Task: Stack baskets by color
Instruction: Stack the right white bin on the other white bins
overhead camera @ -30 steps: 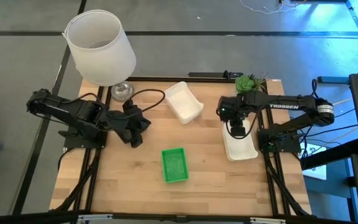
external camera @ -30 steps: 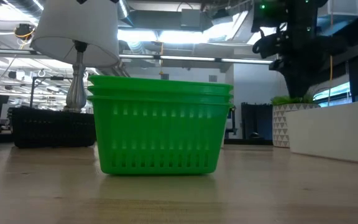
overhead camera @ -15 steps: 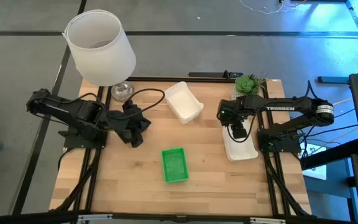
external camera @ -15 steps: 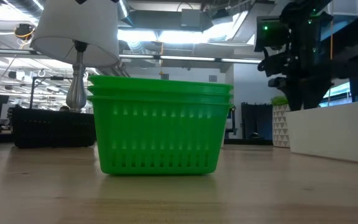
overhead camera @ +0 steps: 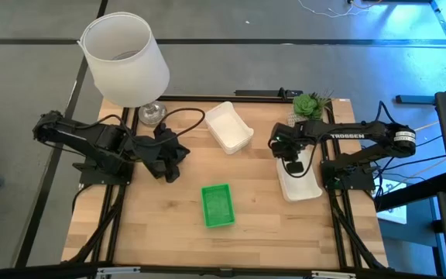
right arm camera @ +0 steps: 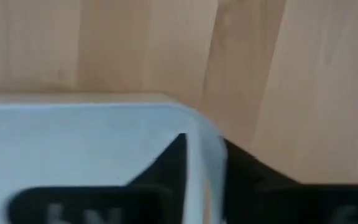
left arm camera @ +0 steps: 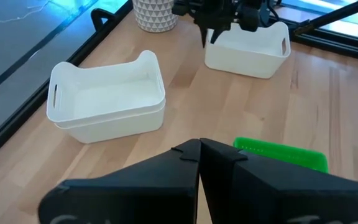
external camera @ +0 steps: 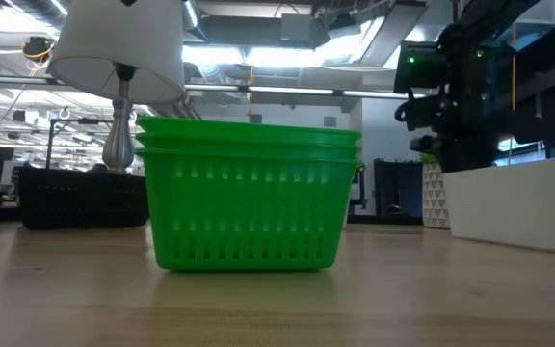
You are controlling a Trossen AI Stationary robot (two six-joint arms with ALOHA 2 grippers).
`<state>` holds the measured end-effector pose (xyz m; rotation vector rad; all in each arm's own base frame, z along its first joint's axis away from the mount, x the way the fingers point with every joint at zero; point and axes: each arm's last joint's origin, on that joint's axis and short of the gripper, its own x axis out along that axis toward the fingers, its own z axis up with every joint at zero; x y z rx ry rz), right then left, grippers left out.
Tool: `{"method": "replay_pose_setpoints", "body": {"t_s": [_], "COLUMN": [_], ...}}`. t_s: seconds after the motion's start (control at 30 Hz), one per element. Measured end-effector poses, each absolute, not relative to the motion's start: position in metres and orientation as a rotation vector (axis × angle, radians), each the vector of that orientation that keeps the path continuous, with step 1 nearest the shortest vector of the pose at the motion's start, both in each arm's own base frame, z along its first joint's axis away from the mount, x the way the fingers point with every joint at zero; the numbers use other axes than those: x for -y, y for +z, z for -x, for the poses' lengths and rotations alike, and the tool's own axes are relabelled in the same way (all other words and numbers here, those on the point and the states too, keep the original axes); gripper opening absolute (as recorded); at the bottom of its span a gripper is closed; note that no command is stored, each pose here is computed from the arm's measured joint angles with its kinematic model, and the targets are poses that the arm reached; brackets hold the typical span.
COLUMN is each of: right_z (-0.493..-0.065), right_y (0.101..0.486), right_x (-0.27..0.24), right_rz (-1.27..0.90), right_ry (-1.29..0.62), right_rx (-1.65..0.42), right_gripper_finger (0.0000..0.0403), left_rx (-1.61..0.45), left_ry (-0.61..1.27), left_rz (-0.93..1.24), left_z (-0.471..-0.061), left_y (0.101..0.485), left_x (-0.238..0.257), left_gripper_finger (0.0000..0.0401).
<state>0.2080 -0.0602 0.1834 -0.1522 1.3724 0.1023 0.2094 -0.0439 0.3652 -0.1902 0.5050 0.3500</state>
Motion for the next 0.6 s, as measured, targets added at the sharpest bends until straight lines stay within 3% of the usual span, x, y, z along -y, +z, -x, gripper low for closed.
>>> {"method": "replay_pose_setpoints", "body": {"t_s": [0.1,0.3,0.6], "right_z": [-0.212,-0.227,-0.257], "right_y": [0.189,0.229,0.324], "right_x": [0.060,0.063,0.076], "right_rz": [0.117,0.074,0.277], "right_ry": [0.122,0.169,0.061], "right_rx": [-1.340,-1.244,-1.090], "right_gripper_finger": [0.0013,0.0005,0.0002], "left_rx": [-0.505,-0.508,-0.519], "left_ry": [0.351,0.341,0.308], "left_rz": [0.193,0.196,0.207], "left_z": [-0.209,-0.209,-0.210], "left_y": [0.365,0.365,0.365], "left_x": [0.044,0.044,0.045], "left_gripper_finger": [0.0000,0.0000,0.0000]}}
